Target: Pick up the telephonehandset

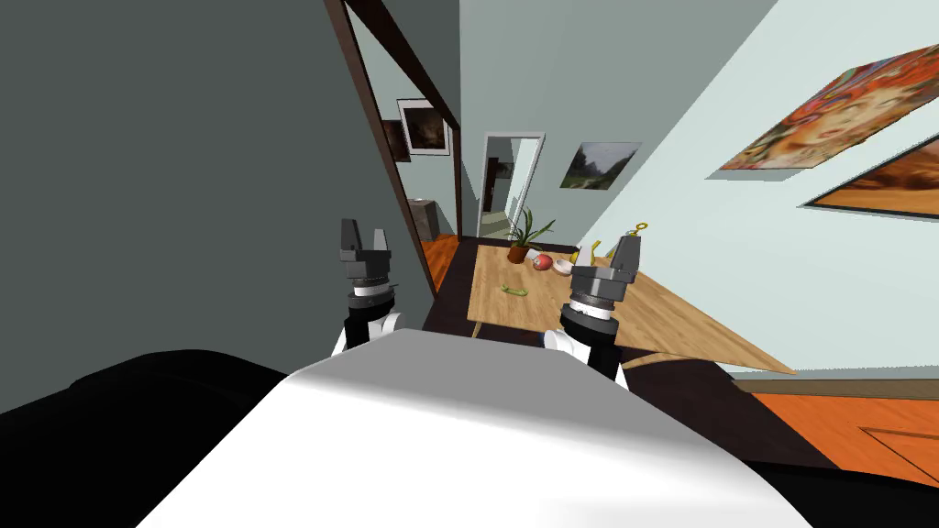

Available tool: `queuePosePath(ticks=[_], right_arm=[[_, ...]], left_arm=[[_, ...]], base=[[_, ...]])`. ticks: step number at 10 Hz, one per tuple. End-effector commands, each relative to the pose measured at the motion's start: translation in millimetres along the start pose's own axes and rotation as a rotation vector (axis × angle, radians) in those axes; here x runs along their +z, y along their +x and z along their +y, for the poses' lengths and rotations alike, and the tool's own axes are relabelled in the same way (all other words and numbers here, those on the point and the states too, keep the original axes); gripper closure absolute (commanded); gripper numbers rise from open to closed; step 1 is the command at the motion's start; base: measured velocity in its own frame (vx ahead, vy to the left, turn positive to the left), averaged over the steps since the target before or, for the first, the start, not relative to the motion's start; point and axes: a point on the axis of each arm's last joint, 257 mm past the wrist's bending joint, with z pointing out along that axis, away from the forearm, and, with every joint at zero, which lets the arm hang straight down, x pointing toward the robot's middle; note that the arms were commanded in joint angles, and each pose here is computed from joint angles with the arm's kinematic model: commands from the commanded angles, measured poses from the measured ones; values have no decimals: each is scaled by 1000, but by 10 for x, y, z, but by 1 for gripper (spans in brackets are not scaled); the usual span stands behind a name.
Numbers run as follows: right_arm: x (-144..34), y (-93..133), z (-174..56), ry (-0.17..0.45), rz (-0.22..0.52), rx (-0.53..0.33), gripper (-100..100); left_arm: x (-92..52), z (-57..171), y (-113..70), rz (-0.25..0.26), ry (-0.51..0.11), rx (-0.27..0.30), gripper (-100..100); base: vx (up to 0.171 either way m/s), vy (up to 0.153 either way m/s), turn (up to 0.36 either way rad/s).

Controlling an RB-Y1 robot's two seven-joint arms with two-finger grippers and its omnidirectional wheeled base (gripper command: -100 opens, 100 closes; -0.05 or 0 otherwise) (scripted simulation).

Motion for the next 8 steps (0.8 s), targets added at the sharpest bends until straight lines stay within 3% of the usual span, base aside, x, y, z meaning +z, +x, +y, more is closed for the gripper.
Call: queuePosePath(ticks=[1,7,8], right_arm=[[-33,76,-21,-9,41,-25,-100],[-326,489,-309,-20,245,-132,-100],[-341,490,-343,-12,246,-132,-100]], left_arm=[[0,0,0,0,0,0,0],[0,0,1,0,0,0,0],[0,0,0,0,0,0,0]], base=[[-29,11,159],[-67,51,228],[-46,39,67]])
